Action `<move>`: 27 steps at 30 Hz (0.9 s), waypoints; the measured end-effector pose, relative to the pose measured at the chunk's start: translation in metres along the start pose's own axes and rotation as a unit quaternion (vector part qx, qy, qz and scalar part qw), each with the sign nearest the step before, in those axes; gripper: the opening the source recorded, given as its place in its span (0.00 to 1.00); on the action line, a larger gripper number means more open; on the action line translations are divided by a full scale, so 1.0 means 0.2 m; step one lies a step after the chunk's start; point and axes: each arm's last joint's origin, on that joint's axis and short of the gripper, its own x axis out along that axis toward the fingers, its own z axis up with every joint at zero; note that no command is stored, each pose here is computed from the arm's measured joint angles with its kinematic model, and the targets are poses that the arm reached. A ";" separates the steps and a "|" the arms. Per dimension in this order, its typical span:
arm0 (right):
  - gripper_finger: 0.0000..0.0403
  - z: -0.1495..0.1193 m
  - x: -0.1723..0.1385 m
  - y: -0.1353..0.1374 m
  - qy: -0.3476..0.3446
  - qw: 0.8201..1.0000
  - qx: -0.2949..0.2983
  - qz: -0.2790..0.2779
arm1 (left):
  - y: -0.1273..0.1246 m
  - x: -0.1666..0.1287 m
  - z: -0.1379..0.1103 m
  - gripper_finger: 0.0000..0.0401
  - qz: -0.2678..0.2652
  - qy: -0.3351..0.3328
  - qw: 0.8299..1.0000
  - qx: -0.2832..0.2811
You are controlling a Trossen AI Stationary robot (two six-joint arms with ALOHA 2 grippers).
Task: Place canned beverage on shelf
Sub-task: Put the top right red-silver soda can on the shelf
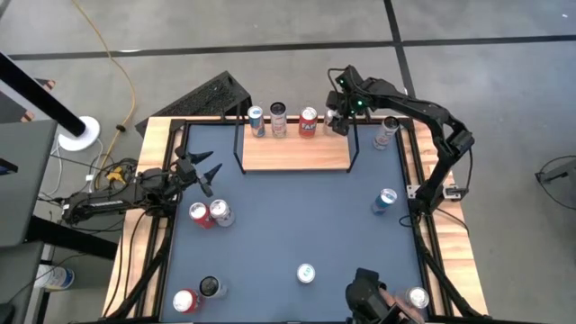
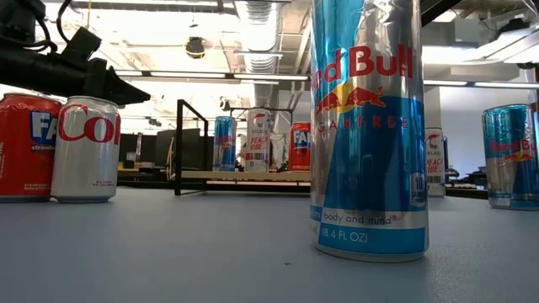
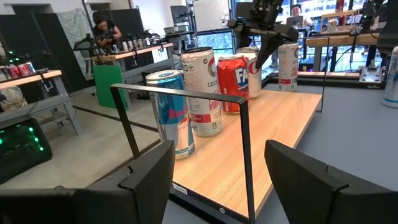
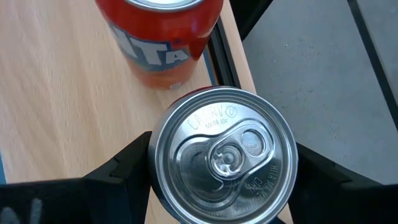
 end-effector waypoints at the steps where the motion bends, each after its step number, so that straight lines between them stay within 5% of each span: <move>1: 0.69 0.00 0.00 0.00 -0.001 1.000 0.000 -0.001 | 0.00 0.00 0.00 0.60 0.000 0.000 1.000 0.000; 18: 0.69 -0.01 0.00 0.02 0.019 1.000 0.008 0.013 | 0.00 0.00 0.00 0.60 0.000 0.000 1.000 0.000; 27: 0.69 0.02 0.00 0.09 0.019 0.998 -0.044 0.027 | 0.00 0.00 0.00 0.60 0.000 0.000 1.000 0.000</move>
